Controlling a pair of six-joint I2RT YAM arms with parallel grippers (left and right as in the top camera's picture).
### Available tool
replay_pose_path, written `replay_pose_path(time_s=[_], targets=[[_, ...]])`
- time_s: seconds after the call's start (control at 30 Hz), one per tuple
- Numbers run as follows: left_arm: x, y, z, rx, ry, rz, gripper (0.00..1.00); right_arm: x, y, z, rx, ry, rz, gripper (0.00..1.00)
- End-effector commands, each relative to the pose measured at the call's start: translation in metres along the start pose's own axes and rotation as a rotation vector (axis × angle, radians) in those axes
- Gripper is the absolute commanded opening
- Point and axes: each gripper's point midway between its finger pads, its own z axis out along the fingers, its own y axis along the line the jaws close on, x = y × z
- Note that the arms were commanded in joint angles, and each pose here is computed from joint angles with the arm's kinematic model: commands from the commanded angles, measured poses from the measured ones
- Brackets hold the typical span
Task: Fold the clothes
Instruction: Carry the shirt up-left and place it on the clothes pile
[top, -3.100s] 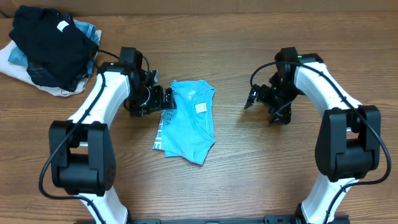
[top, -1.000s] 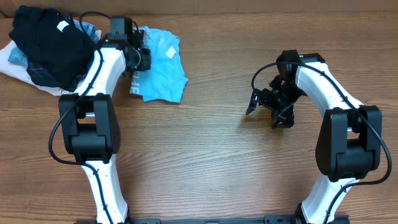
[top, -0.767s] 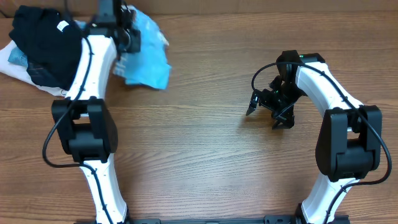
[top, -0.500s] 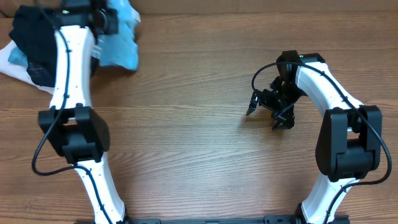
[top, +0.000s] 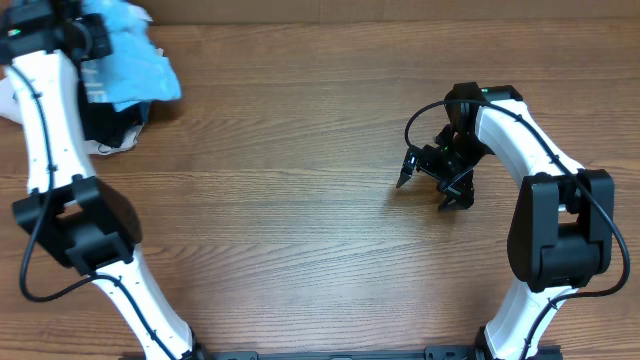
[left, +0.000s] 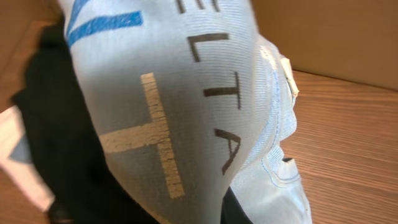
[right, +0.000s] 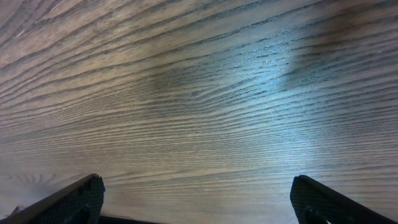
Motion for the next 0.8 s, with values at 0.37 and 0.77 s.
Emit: replay_pose_path(time_s=[0.37, 0.77], targets=[[0.012, 0.053, 0.032, 0.022, -0.010, -0.109, 0.10, 0.000, -0.002, -0.005, 0.011, 0.006, 0.013, 1.00], [0.053, 0.088, 0.083, -0.074, 0.081, -0.177, 0.45, 0.003, -0.003, -0.005, 0.016, 0.016, 0.017, 1.00]])
